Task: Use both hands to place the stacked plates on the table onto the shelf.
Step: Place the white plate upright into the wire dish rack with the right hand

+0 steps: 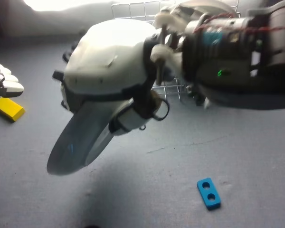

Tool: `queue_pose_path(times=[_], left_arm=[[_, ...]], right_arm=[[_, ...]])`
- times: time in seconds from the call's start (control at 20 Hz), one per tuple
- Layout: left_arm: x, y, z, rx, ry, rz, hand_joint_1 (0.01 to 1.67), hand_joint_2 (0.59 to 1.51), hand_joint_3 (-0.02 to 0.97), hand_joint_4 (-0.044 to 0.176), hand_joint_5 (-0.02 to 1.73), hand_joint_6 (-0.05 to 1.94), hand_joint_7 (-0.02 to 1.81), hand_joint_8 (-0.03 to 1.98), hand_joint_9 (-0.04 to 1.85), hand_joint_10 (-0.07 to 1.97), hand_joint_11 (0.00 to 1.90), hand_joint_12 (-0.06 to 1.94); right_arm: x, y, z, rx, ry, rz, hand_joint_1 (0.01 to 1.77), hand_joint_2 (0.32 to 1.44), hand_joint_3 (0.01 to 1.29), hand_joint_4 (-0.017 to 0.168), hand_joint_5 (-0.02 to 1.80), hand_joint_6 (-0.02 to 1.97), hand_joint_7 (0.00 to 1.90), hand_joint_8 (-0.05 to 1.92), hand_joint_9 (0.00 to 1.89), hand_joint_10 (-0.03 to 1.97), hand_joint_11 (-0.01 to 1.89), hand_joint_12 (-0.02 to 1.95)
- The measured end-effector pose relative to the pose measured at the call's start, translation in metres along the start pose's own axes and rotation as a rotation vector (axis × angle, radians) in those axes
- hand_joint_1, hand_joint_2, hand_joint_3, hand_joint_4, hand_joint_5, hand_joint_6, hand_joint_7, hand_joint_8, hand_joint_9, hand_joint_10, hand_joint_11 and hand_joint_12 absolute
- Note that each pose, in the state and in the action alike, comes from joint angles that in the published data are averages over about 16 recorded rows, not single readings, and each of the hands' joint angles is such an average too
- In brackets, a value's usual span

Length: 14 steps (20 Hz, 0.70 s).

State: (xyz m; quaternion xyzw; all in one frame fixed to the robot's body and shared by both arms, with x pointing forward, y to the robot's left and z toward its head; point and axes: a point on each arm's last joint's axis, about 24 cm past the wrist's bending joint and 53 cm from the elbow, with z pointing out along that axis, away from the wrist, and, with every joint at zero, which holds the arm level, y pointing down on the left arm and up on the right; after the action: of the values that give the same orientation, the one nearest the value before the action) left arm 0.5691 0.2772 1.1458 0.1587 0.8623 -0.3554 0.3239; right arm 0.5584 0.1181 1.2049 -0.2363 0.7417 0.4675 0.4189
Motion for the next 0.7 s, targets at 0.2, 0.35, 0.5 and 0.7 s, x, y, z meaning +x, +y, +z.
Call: queue_pose_path(times=[0.2,0.35,0.5,0.7], left_arm=[[0.004,-0.007,-0.001,0.020,0.020,0.025,0.01,1.025,0.020,0.005,0.02,0.00,0.02,0.00,0.02,-0.06,0.02,0.01],[0.008,-0.010,-0.001,0.028,0.040,0.046,0.01,1.025,0.020,0.005,0.02,0.00,0.02,0.00,0.02,-0.06,0.02,0.01],[0.013,-0.012,0.000,0.033,0.060,0.060,0.01,1.025,0.020,0.006,0.02,0.00,0.02,0.00,0.02,-0.06,0.02,0.01],[0.019,-0.014,0.001,0.036,0.082,0.074,0.01,1.028,0.020,0.006,0.02,0.00,0.02,0.00,0.02,-0.06,0.02,0.01]], right_arm=[[-0.023,0.001,-0.018,0.012,-0.038,0.068,1.26,0.95,0.01,0.003,1.05,0.78,1.19,0.64,1.35,0.04,0.87,1.02],[-0.040,-0.001,-0.032,0.022,-0.071,0.131,1.26,0.95,0.01,0.007,1.05,0.79,1.19,0.63,1.35,0.03,0.86,1.01],[-0.054,-0.006,-0.046,0.033,-0.102,0.197,1.26,0.95,0.01,0.010,1.04,0.79,1.19,0.63,1.35,0.03,0.85,1.00],[-0.070,-0.019,-0.062,0.051,-0.147,0.288,1.26,0.95,0.01,0.013,1.04,0.80,1.19,0.64,1.35,0.02,0.85,1.00]])
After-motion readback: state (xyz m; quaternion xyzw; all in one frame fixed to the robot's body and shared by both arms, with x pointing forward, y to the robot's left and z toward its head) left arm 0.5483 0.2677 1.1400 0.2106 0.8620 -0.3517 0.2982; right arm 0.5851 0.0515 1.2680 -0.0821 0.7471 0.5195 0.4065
